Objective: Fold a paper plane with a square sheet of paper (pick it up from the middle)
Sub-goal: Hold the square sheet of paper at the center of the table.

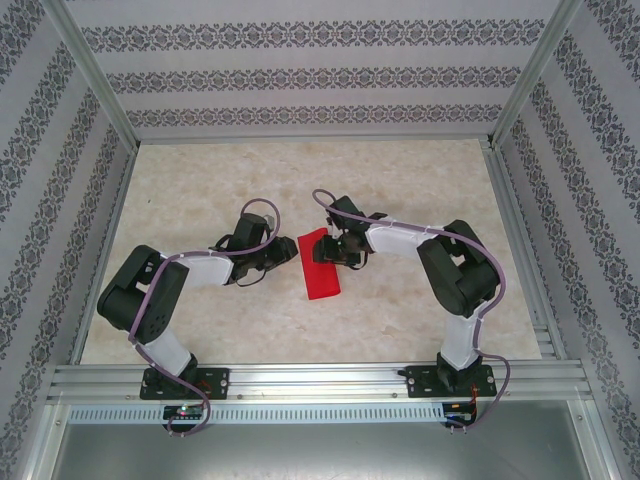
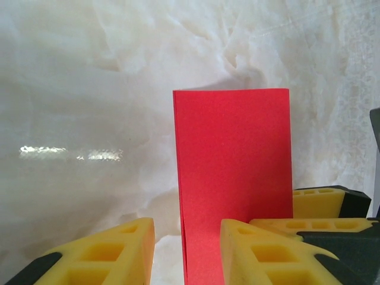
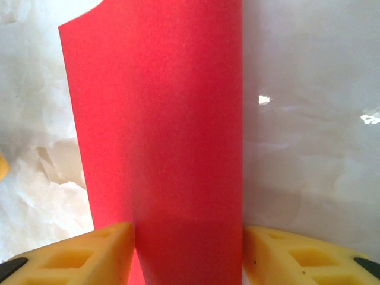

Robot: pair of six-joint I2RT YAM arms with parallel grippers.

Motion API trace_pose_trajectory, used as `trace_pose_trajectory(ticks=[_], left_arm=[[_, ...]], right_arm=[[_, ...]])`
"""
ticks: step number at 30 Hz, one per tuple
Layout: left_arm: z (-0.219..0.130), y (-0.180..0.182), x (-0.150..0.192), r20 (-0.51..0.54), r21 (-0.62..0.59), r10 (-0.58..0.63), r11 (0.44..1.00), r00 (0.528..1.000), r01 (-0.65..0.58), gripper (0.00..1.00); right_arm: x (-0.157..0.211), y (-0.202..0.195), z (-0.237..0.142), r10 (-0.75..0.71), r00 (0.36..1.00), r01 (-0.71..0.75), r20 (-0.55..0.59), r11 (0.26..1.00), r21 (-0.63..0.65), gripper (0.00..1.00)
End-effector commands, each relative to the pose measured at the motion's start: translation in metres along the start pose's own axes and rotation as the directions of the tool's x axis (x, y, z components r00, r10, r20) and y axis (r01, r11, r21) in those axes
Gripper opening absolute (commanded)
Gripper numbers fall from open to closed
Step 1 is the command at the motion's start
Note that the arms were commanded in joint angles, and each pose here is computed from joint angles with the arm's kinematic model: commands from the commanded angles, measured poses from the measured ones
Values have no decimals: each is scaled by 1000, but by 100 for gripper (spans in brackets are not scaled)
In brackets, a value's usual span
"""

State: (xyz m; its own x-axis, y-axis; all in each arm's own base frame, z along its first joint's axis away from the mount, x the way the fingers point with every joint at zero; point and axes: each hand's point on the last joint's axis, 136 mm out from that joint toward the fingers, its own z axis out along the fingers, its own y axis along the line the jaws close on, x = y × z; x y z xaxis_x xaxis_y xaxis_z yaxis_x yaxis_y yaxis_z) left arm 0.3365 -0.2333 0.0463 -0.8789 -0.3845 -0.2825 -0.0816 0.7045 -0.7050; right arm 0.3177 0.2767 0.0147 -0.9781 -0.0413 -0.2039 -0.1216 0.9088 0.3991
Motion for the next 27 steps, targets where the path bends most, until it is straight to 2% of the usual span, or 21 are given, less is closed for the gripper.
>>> trace_pose_trajectory(ticks=[1,12,27], left_arm=[[-5,-15,-11,68,39,64,997,996,-67,36],[-5,-19,-11,53,38,118,992,992,-120,36],[5,-22,-6,0,61,77,995,997,-77,32]], right_arm=[[39,-63,36,52,993,-27,-102,972,233,54],[44,-72,48,19,994,8,-110,969,248,54],[48,-92,53,-35,993,71,-113,939,336,53]])
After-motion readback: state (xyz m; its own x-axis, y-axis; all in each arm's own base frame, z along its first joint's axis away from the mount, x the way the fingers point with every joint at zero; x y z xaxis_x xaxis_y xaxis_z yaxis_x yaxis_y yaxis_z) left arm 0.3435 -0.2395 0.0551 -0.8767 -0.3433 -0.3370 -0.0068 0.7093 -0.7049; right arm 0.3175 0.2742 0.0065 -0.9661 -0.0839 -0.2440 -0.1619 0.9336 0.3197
